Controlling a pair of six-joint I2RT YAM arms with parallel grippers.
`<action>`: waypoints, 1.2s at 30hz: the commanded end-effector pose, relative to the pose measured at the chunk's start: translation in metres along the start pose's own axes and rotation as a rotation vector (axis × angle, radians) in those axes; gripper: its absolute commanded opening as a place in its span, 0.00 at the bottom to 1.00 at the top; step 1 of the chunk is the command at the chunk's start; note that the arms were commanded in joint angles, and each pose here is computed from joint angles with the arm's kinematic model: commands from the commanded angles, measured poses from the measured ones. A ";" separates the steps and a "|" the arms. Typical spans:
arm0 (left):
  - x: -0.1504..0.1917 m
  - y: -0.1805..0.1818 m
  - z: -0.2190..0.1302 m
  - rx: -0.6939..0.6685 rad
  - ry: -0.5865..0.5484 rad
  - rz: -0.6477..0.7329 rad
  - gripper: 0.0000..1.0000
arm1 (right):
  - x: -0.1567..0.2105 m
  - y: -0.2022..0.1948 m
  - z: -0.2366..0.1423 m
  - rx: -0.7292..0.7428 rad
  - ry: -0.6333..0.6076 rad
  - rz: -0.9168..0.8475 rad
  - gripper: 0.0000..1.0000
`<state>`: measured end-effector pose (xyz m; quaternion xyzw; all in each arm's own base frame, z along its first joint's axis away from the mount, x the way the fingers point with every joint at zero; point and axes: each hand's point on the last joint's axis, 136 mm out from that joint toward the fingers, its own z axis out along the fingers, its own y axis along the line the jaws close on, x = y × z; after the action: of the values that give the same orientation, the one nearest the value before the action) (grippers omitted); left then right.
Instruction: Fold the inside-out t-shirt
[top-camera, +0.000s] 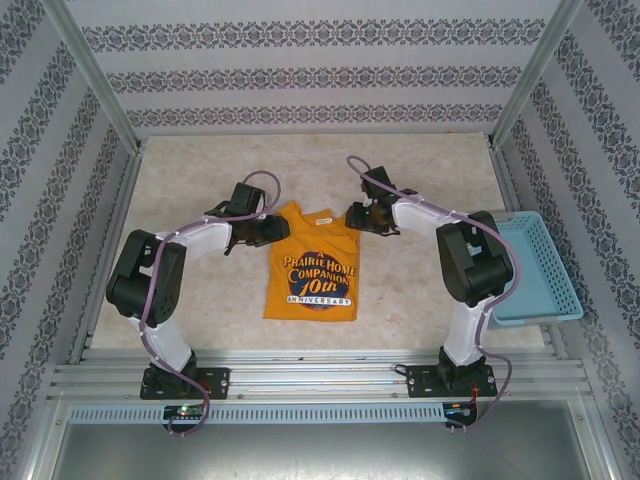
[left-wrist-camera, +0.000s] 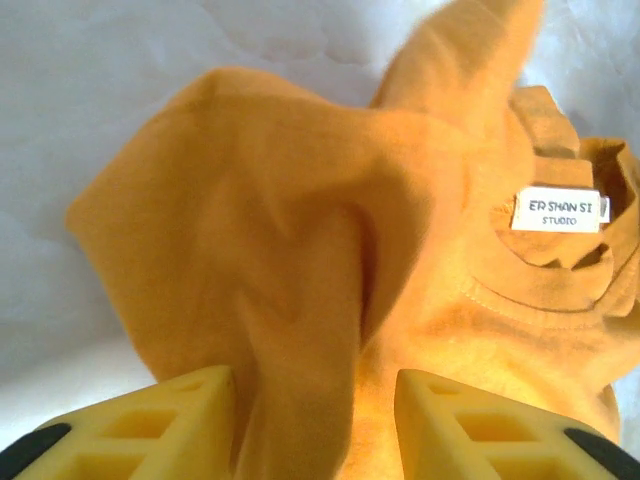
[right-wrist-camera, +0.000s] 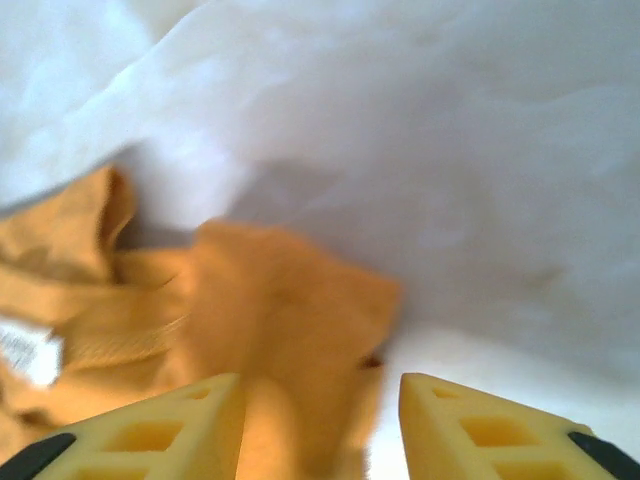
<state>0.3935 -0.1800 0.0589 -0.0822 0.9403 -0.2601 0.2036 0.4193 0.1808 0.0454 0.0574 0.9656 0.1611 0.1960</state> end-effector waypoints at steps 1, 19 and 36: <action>-0.014 0.007 0.002 -0.024 -0.015 -0.011 0.51 | -0.001 0.001 -0.006 -0.003 0.003 -0.011 0.55; -0.015 -0.013 0.057 0.118 0.064 -0.065 0.33 | 0.032 0.032 0.045 -0.047 0.111 0.041 0.39; -0.014 -0.070 -0.087 0.472 -0.294 0.040 0.03 | -0.015 0.068 -0.105 -0.442 -0.166 0.009 0.00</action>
<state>0.3723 -0.1973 0.1275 -0.0650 0.8540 -0.4198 0.3005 0.3965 0.2047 0.1249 0.0531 0.9146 0.3207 0.2404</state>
